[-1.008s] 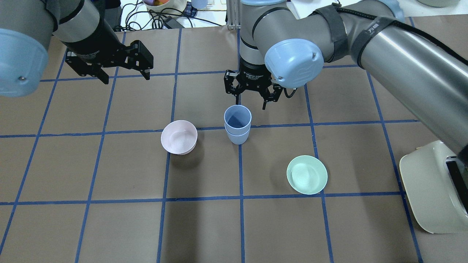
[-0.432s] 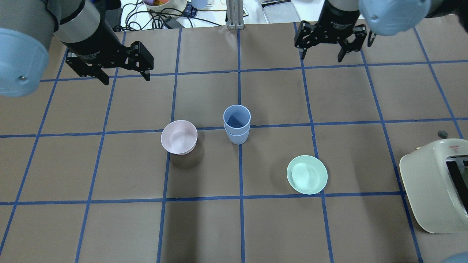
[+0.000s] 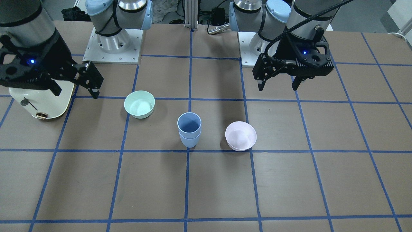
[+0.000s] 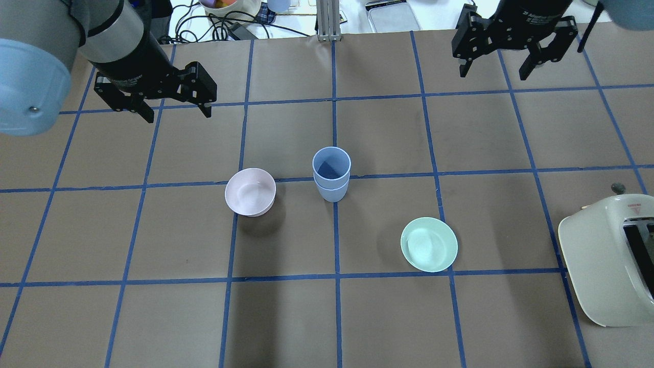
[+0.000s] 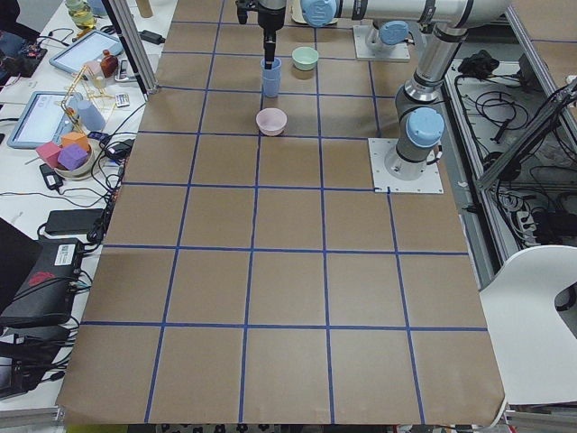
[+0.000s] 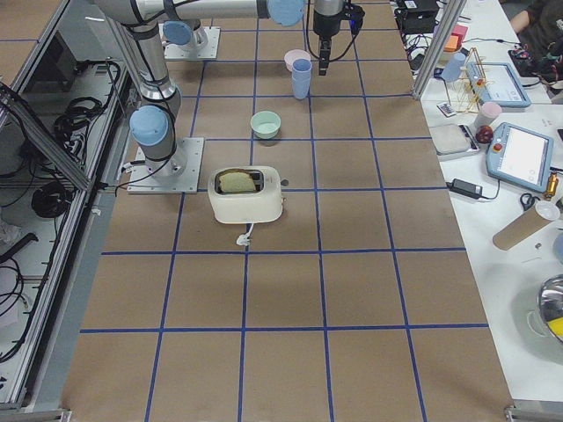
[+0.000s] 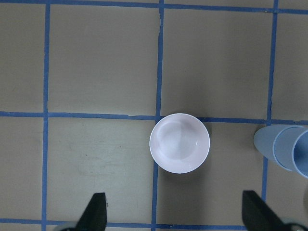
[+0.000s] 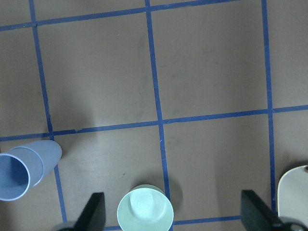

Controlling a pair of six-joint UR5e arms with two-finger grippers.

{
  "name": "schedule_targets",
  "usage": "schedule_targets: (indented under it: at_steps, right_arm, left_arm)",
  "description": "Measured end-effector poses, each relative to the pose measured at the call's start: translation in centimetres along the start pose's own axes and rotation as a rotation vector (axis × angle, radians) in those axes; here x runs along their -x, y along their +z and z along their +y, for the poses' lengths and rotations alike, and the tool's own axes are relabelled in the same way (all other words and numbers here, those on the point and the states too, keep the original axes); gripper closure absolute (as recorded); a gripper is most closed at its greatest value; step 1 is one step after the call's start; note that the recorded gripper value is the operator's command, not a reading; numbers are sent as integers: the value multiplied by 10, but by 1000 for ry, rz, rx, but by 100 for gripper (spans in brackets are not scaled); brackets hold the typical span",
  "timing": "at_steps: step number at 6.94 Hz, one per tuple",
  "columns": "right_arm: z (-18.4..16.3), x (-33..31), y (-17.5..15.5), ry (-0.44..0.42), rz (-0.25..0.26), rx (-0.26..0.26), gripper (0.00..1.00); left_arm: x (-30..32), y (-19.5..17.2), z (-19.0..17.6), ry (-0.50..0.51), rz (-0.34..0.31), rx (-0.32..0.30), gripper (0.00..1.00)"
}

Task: Stack blue cups with both arms

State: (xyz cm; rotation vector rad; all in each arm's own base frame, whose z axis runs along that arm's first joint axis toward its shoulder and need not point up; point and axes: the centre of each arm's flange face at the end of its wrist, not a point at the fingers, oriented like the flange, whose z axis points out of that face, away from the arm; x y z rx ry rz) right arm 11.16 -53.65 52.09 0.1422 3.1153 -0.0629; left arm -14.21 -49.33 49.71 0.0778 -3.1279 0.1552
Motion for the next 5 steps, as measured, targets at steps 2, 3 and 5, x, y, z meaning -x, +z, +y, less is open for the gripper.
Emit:
schedule_targets:
  at_steps: [2, 3, 5]
  right_arm:
    - [13, 1, -10, -13, 3, 9, 0]
    - [15, 1, -11, -15, 3, 12, 0]
    - [16, 0, -11, -15, 4, 14, 0]
  left_arm:
    - [-1, 1, 0, 1, 1, 4, 0]
    - [-1, 1, 0, 1, 0, 4, 0]
    - [-1, 2, -1, 2, -1, 7, 0]
